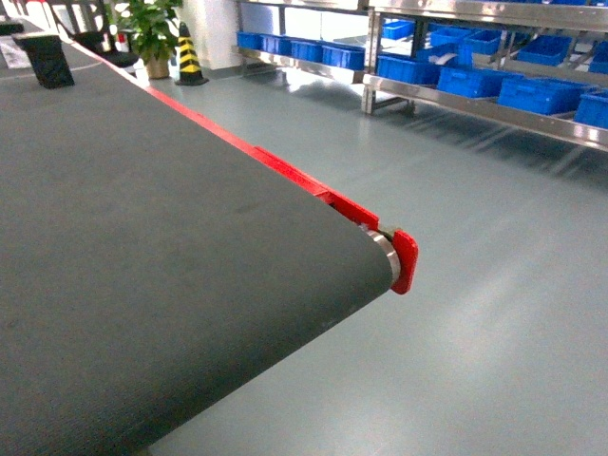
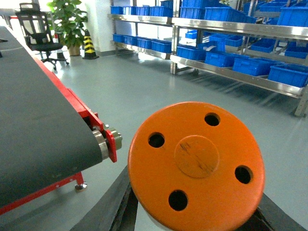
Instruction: Sort blue parts and orange caps into right shelf containers
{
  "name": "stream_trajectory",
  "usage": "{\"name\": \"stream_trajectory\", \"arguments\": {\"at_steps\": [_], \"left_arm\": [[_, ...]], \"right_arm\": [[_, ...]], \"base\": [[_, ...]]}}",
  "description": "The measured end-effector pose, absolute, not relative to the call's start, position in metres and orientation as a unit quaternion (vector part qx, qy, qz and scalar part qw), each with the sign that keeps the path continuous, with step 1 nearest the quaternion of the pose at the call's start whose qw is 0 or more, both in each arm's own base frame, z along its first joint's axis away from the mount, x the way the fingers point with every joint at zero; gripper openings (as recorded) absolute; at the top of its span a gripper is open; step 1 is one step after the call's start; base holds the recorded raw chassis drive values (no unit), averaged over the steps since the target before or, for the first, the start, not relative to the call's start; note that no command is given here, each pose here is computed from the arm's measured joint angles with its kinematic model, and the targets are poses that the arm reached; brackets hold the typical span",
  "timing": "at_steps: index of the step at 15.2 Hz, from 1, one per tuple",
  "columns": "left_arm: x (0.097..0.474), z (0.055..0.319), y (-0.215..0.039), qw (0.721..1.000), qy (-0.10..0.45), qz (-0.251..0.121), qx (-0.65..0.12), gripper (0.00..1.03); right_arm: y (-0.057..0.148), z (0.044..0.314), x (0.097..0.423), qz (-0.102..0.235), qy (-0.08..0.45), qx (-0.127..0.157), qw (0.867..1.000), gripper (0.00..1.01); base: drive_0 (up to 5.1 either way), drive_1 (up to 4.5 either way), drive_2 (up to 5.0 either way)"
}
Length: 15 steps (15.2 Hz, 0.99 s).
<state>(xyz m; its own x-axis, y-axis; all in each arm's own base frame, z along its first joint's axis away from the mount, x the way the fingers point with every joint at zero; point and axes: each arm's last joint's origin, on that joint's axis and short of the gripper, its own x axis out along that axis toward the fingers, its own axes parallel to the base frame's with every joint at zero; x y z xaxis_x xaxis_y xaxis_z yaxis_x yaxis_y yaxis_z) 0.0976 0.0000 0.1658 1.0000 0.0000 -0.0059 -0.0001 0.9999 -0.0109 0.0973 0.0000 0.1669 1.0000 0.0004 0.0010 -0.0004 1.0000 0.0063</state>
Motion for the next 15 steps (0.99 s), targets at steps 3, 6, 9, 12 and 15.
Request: {"name": "stream_trajectory", "arguments": {"at_steps": [3,6,9,12,15], "left_arm": [[0.0976,0.1658,0.0000,1.000,0.003,0.000,-0.005,0.43],[0.0976,0.1657,0.0000,1.000,0.003,0.000,-0.005,0.43],[0.0977,0.1657,0.0000,1.000,0.003,0.000,-0.005,0.43],[0.0977,0.1657,0.0000,1.000,0.003,0.000,-0.005,0.43],[0.0977,0.1657,0.0000,1.000,0.003,0.000,-0.005,0.43]], "right_arm": [[0.0000,0.1669,0.0973,0.000,0.000,0.003,1.000,0.42],[0.0000,0.1669,0.0973,0.000,0.000,0.003,1.000,0.42],[0.0000,0.1669,0.0973,0.000,0.000,0.003,1.000,0.42],[0.0000,0.1669,0.0973,0.000,0.000,0.003,1.000,0.42],[0.0000,0.1669,0.0973,0.000,0.000,0.003,1.000,0.42]], "base": [[-1.6,-1.62,-1.6],[-1.6,-1.61,-1.6],[-1.6,-1.61,-1.6],[-1.6,-1.61,-1.6],[-1.6,-1.61,-1.6]]}}
